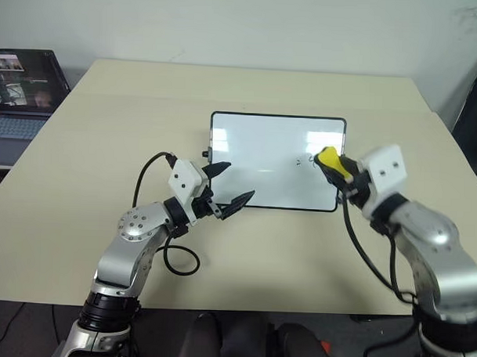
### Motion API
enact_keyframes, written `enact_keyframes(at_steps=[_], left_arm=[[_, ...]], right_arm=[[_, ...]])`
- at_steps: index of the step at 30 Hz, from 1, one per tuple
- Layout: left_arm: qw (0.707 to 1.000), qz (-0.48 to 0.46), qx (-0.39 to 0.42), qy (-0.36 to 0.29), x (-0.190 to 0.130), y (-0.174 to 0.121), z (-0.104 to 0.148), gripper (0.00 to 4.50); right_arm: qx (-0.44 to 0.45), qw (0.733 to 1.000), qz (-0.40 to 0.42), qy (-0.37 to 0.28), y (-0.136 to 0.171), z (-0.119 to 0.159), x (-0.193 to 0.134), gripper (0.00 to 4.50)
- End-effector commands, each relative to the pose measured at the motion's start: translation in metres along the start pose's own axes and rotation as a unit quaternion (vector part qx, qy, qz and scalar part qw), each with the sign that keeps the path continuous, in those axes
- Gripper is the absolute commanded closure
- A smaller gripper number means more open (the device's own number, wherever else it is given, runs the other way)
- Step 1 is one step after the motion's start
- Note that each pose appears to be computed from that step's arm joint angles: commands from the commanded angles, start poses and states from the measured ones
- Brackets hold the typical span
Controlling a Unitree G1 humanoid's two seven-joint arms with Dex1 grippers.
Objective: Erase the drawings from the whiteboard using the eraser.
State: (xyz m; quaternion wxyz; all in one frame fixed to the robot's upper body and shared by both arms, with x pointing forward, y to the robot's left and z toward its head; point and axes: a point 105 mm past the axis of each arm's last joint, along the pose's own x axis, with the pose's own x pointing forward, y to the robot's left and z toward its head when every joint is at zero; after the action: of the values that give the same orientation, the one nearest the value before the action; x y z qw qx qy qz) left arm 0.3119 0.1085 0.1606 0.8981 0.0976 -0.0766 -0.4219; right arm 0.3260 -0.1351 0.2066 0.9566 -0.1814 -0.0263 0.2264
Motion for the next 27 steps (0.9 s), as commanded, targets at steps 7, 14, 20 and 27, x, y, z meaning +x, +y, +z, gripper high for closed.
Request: enact_keyframes(at_steps=[7, 14, 20, 27], left_arm=[[1.000, -0.011, 0.016, -0.015, 0.000, -0.003, 0.008, 0.00], [1.000, -0.013, 0.013, -0.010, -0.002, -0.005, 0.004, 0.00], [1.000, -0.012, 0.013, -0.009, -0.003, -0.006, 0.004, 0.00], [1.000, -0.008, 0.012, -0.009, -0.003, -0.006, 0.003, 0.00]], right_arm=[[-0.063, 0.997, 0.005, 0.053, -0.013, 0.002, 0.040, 3.52], [-0.091, 0.991, 0.023, 0.094, -0.014, -0.018, 0.057, 3.52], [-0.076, 0.987, 0.068, 0.126, 0.012, -0.046, 0.060, 3.52], [-0.085, 0.972, 0.136, 0.171, 0.054, -0.082, 0.061, 3.52]])
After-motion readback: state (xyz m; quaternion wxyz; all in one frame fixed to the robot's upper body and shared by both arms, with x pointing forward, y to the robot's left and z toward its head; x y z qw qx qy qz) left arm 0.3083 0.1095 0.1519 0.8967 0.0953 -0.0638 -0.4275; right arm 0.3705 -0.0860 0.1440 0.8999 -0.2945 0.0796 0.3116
